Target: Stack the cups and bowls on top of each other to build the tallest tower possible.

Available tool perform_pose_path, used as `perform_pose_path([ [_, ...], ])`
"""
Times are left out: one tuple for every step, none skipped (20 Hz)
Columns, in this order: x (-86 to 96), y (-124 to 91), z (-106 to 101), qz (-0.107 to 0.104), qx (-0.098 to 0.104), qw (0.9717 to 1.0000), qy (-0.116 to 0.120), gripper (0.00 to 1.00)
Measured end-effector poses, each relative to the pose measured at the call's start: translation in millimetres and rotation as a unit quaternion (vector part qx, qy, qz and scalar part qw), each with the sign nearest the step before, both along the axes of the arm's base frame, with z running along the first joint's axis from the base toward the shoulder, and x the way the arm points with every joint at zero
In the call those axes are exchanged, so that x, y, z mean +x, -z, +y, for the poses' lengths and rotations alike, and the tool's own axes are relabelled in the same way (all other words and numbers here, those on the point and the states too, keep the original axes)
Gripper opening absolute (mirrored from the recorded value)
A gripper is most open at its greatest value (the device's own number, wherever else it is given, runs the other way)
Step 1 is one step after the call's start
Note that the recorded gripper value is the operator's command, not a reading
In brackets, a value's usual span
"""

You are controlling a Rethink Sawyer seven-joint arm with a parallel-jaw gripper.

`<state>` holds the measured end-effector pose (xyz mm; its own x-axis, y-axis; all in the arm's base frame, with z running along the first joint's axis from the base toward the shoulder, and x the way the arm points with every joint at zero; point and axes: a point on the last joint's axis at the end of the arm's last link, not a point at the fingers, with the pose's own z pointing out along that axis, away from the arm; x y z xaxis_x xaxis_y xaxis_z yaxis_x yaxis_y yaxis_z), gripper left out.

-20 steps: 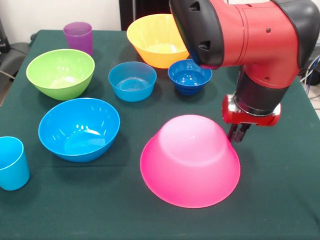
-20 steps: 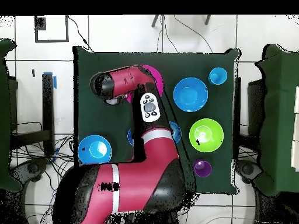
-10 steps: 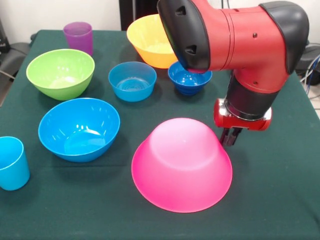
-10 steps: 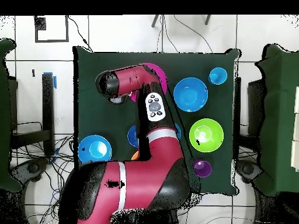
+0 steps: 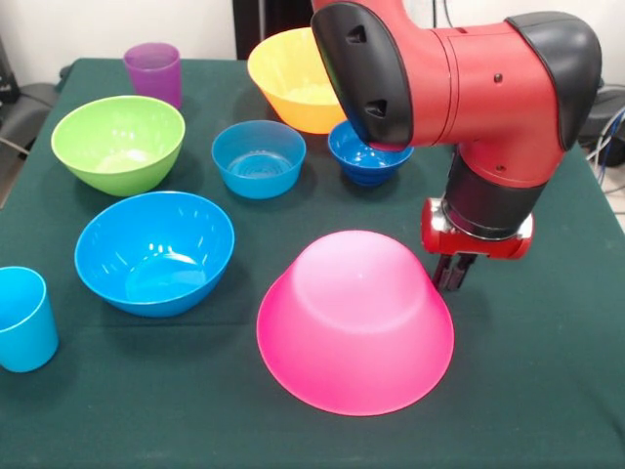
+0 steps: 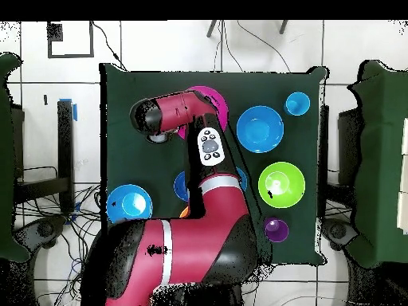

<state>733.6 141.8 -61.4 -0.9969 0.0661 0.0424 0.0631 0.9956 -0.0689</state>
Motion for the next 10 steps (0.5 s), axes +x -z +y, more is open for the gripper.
perform_pose_path([
  [-0.2,0.0,0.2,0.0,0.0,1.0,0.0,0.0],
  [-0.1,0.1,0.1,-0.001,0.0,1.0,0.0,0.0],
  [-0.1,0.0,0.2,-0.001,0.0,1.0,0.0,0.0],
  [-0.3,0.1,0.4,-0.002,0.001,1.0,0.0,0.0],
  [-0.2,-0.1,0.6,-0.003,0.001,1.0,0.0,0.0],
  [-0.2,-0.1,1.7,-0.003,0.004,1.0,0.001,0.0],
  [-0.2,-0.1,2.0,-0.003,0.005,1.0,0.002,0.0],
  [-0.2,-0.2,2.3,-0.003,0.006,1.0,0.002,0.0],
  [-0.3,-0.4,3.5,-0.002,0.009,0.9999,0.004,0.0],
  [-0.3,-0.6,4.5,-0.001,0.011,0.9999,0.005,0.0],
])
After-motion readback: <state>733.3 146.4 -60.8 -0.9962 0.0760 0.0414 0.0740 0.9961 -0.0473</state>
